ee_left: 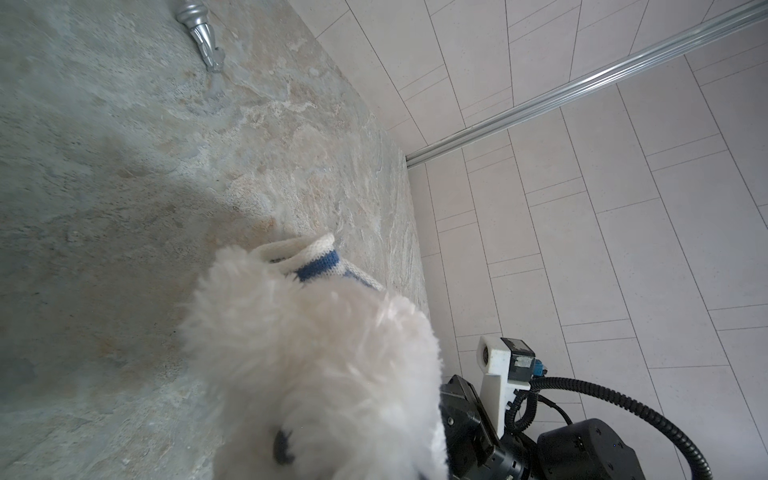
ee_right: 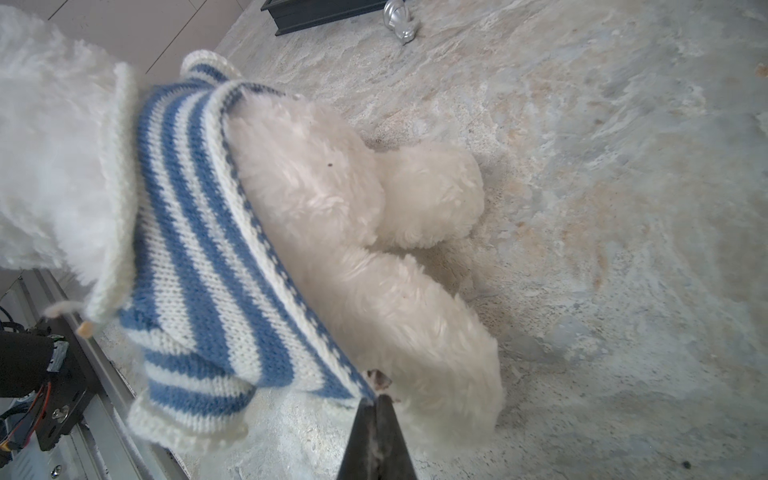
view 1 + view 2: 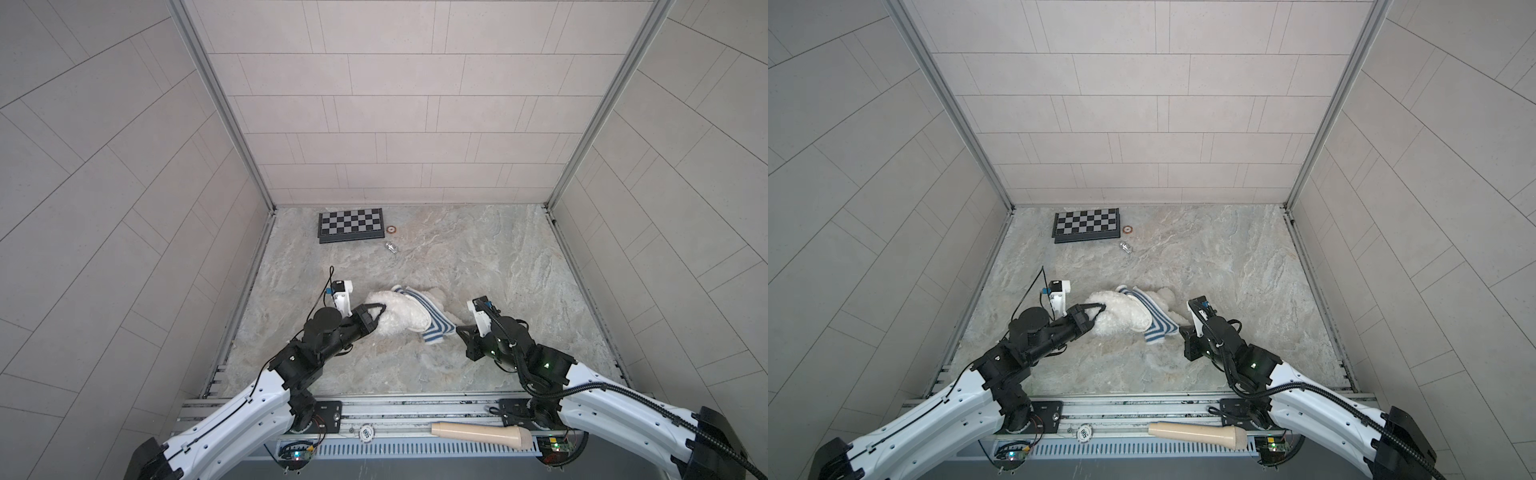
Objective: Dress the teddy bear
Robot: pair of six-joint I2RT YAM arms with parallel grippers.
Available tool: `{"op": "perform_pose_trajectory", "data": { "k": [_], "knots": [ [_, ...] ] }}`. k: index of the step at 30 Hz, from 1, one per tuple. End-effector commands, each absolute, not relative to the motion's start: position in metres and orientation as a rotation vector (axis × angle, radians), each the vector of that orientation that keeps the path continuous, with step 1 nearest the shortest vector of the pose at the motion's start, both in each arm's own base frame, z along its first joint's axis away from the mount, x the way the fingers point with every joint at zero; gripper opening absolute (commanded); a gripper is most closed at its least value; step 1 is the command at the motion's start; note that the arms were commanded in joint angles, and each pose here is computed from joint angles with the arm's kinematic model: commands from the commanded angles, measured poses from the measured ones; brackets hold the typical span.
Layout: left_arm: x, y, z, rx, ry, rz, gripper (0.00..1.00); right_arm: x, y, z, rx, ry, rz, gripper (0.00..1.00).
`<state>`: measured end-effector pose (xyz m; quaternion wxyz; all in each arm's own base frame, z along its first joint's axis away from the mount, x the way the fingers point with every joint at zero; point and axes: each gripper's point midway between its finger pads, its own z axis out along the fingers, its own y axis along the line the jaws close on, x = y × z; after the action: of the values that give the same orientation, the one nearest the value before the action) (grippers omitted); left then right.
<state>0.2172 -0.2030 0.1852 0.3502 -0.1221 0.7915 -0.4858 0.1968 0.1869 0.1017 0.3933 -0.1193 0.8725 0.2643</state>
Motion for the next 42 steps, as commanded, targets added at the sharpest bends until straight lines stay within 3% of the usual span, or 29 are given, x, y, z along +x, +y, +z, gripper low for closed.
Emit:
{"op": "perform_pose_trajectory", "data": {
  "k": [1, 8, 19, 24, 29, 34, 38, 42],
  "knots": [
    [0.220, -0.218, 0.220, -0.116, 1.976, -1.283, 0.00, 0.202, 0.174, 0.097, -0.297, 2.238, 0.563, 0.00],
    [0.210, -0.241, 0.212, 0.143, 1.992, -1.294, 0.00, 0.209, 0.192, 0.103, -0.331, 2.208, 0.624, 0.00],
    [0.201, -0.236, 0.198, 0.331, 2.059, -1.124, 0.00, 0.213, 0.140, 0.070, -0.132, 2.273, 0.430, 0.00],
    [0.202, -0.238, 0.202, 0.351, 2.023, -1.130, 0.00, 0.207, 0.189, 0.106, -0.366, 2.192, 0.658, 0.01],
    [0.211, -0.237, 0.205, 0.313, 1.986, -1.119, 0.00, 0.178, 0.238, 0.161, -0.621, 1.988, 0.926, 0.15],
    [0.217, -0.236, 0.213, 0.268, 1.950, -1.122, 0.00, 0.159, 0.237, 0.162, -0.795, 2.100, 0.848, 0.25],
    [0.216, -0.236, 0.212, 0.287, 1.940, -1.118, 0.00, 0.175, 0.220, 0.169, -0.653, 2.129, 0.758, 0.39],
    [0.211, -0.237, 0.210, 0.348, 1.907, -1.107, 0.00, 0.199, 0.205, 0.172, -0.479, 2.162, 0.737, 0.42]
  ]
}}
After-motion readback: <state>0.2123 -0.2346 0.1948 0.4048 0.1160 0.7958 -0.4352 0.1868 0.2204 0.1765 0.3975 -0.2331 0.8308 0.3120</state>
